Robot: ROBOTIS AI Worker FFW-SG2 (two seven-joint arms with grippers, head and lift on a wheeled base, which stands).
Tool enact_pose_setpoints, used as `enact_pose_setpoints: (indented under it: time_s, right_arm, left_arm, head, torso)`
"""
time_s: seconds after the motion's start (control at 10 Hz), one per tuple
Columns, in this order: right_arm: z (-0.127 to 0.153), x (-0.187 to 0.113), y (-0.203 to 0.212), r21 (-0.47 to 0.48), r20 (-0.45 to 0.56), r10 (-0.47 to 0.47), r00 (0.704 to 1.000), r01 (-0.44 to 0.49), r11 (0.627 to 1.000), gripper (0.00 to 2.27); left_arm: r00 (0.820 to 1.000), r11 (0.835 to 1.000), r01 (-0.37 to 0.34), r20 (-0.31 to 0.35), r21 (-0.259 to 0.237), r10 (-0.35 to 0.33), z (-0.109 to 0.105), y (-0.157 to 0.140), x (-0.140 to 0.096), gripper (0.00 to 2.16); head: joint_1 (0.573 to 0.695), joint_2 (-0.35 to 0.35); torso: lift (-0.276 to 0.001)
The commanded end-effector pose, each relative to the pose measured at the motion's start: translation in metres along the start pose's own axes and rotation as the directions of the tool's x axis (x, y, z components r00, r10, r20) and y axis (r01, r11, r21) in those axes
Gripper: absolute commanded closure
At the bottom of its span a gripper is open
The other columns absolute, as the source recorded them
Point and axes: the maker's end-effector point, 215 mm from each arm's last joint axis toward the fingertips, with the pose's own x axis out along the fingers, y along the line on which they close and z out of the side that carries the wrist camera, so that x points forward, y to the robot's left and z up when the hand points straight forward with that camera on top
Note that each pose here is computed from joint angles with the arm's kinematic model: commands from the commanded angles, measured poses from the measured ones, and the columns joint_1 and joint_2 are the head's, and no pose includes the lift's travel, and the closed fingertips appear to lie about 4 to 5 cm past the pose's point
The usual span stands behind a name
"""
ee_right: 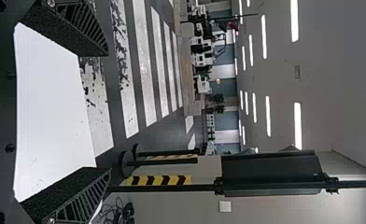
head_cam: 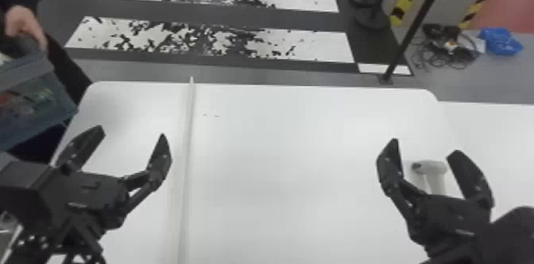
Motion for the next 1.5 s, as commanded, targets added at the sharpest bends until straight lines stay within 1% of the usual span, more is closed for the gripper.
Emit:
enact_pose_setpoints:
  time_s: [0.0, 0.7, 0.9, 1.1, 1.4]
  right_arm:
    - [-0.001, 0.0, 0.001, 0.001, -0.001, 0.001, 1.0, -0.001, 1.0, 0.04]
    - [0.001, 0.001, 0.0, -0.001, 0.002, 0.001, 1.0, -0.001, 1.0, 0.03]
    - [-0.004, 0.0, 0.002, 0.005, -0.013, 0.003, 1.0, -0.003, 1.0, 0.03]
    - [-0.018, 0.0, 0.004, -0.012, -0.064, 0.007, 0.998, -0.008, 1.0, 0.03]
    - [-0.028, 0.0, 0.009, -0.02, -0.117, 0.025, 0.993, -0.027, 0.999, 0.01]
  left_arm:
    - [1.0, 1.0, -0.002, 0.0, 0.001, 0.002, 0.0, 0.001, 0.0, 0.07]
    - [1.0, 1.0, -0.005, 0.001, -0.001, 0.005, 0.001, 0.002, 0.001, 0.07]
    - [1.0, 1.0, -0.007, 0.003, -0.002, 0.007, 0.001, 0.003, 0.0, 0.07]
    - [1.0, 1.0, -0.009, 0.002, -0.001, 0.009, 0.0, 0.004, 0.0, 0.07]
    - [1.0, 1.0, -0.009, 0.002, 0.0, 0.009, 0.001, 0.005, 0.0, 0.07]
  head:
    - [0.695, -0.072]
    - [0.695, -0.069]
    - [0.695, -0.068]
    - [0.695, -0.062]
    - [0.695, -0.054]
  torso:
    - [-0.029]
    - [-0.029]
    - [-0.029]
    - [-0.029]
    - [-0.029]
